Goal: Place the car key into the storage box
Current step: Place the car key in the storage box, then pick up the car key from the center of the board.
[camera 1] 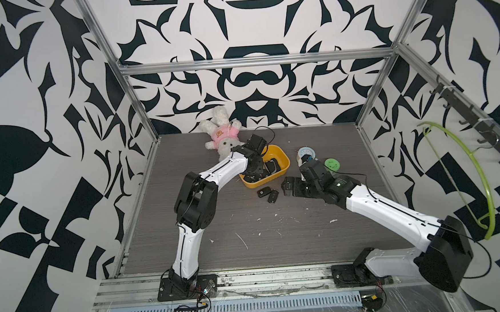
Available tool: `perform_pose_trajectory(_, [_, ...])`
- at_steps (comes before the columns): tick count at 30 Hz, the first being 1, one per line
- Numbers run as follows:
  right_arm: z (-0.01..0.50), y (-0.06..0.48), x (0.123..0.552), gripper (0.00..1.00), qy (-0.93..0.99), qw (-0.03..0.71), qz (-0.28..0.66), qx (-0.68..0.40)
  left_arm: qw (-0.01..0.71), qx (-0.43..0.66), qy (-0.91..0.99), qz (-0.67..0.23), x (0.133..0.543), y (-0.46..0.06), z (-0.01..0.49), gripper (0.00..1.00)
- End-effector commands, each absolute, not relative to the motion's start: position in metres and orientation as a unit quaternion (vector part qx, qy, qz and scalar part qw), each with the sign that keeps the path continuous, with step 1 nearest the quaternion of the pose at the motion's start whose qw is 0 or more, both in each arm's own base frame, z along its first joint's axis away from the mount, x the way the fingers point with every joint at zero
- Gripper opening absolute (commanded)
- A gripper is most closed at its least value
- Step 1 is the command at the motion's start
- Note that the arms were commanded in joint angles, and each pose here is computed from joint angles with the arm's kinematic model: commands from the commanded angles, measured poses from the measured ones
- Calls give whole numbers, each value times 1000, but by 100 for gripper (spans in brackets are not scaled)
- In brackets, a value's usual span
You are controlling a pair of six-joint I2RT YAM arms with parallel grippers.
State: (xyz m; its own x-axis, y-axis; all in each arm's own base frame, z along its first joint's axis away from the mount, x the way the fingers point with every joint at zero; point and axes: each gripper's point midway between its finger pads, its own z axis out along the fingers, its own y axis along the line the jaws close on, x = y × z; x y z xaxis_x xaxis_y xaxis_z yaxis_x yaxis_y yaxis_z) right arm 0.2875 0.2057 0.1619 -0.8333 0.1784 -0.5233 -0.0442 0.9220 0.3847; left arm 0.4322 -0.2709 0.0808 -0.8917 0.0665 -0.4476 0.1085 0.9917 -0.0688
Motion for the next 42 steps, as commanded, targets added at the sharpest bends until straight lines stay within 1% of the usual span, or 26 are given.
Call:
perform_pose_trajectory(1, [168, 204, 287, 100, 935, 295, 195, 36, 214, 23, 976, -47, 439, -266, 67, 0])
perform_pose_trajectory(5, [167, 204, 286, 100, 935, 293, 194, 37, 199, 27, 979, -45, 437, -267, 58, 0])
perform_pose_trajectory(6, [167, 204, 286, 99, 935, 293, 194, 38, 196, 28, 979, -44, 436, -267, 57, 2])
perform_pose_trajectory(9, [166, 204, 285, 99, 936, 292, 195, 39, 194, 28, 980, -45, 437, -267, 55, 18])
perform_pose_trajectory(11, [166, 204, 285, 99, 935, 292, 196, 38, 197, 28, 979, -45, 438, -267, 56, 37])
perform_pose_trajectory(13, [166, 204, 285, 99, 935, 292, 197, 37, 201, 27, 978, -45, 440, -268, 60, 51])
perform_pose_trajectory(17, [164, 204, 283, 100, 936, 288, 198, 36, 216, 26, 975, -52, 443, -269, 78, 67])
perform_pose_trajectory(19, [160, 206, 281, 99, 938, 282, 201, 32, 227, 25, 972, -57, 445, -270, 91, 73])
perform_pose_trajectory(21, [154, 211, 278, 100, 940, 268, 210, 26, 240, 23, 969, -63, 445, -270, 110, 81])
perform_pose_trajectory(22, [150, 213, 276, 100, 941, 261, 213, 24, 246, 22, 967, -67, 445, -269, 118, 87])
perform_pose_trajectory(23, [146, 215, 275, 99, 943, 254, 214, 20, 254, 18, 964, -72, 444, -268, 127, 97])
perform_pose_trajectory(24, [142, 216, 273, 99, 945, 248, 210, 18, 261, 15, 962, -77, 441, -266, 136, 100])
perform_pose_trajectory(28, [127, 219, 269, 97, 955, 233, 184, 0, 284, -1, 953, -101, 428, -258, 163, 100])
perform_pose_trajectory(32, [115, 230, 269, 95, 961, 218, 172, -8, 299, -15, 946, -121, 404, -244, 183, 100])
perform_pose_trajectory(38, [101, 256, 277, 95, 968, 216, 120, -40, 315, -35, 939, -134, 362, -214, 192, 99])
perform_pose_trajectory(42, [86, 276, 284, 96, 972, 201, 107, -52, 318, -53, 936, -138, 335, -193, 189, 99])
